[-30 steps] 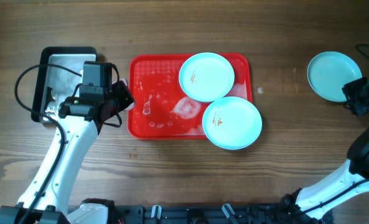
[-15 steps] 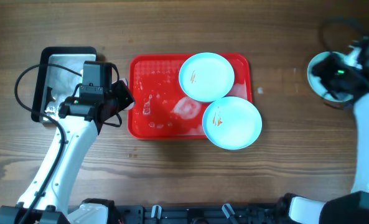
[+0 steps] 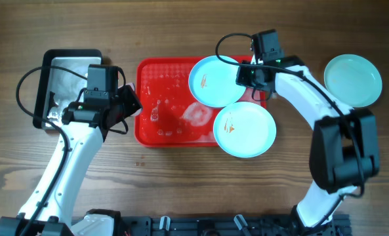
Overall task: Clean dirty plates on tray and stack at the side
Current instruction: 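Grip the upper plate's rim with the right gripper, tilting it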
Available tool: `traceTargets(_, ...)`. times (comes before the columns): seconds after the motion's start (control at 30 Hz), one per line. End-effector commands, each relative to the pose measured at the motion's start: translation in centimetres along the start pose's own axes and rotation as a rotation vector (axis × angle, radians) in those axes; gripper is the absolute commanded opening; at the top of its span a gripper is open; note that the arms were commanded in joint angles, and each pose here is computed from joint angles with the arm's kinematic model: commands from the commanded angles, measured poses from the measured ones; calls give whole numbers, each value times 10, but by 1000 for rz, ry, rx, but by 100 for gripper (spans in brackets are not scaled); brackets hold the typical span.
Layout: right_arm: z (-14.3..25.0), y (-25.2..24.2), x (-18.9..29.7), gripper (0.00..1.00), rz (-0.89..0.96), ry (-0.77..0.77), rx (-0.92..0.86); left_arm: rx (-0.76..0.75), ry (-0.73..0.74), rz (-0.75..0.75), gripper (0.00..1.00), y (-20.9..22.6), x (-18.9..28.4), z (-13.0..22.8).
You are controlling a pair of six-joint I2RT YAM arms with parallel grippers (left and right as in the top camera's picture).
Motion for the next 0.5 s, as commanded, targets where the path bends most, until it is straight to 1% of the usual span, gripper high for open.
traceTargets(0.0,5,-7,-21,35,50,29,-1,-24,-4,17,4,-3,2,-3)
traceTargets(0.07,7,-10,-29,31,67,43,-1,-24,-5,17,4,-3,2,-3)
traceTargets(0.1,8,-11,-32,26,73,49,-1,-24,-5,17,4,-3,2,-3)
traceTargets(0.13,9,-11,-33,18,74,52,-2,-24,-5,17,4,-3,2,-3)
traceTargets(0.2,8,-10,-32,5,69,50,-1,-24,-5,17,4,-3,2,-3)
traceTargets(0.33,12,-3,-33,4,31,70,28,-24,-6,18,4,-3,2,-3)
traceTargets(0.47,23,18,-32,4,15,91,86,-26,-7,19,4,-3,2,-3)
Point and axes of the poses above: each gripper's point midway between its finger pads, its own x axis back along the fingers, its own y axis along the line the jaws close on, z = x × y, the point moved 9 cm from there along x, back along the fingers, and after that the axes turned 1 degree about -x, right-handed, at the moved point
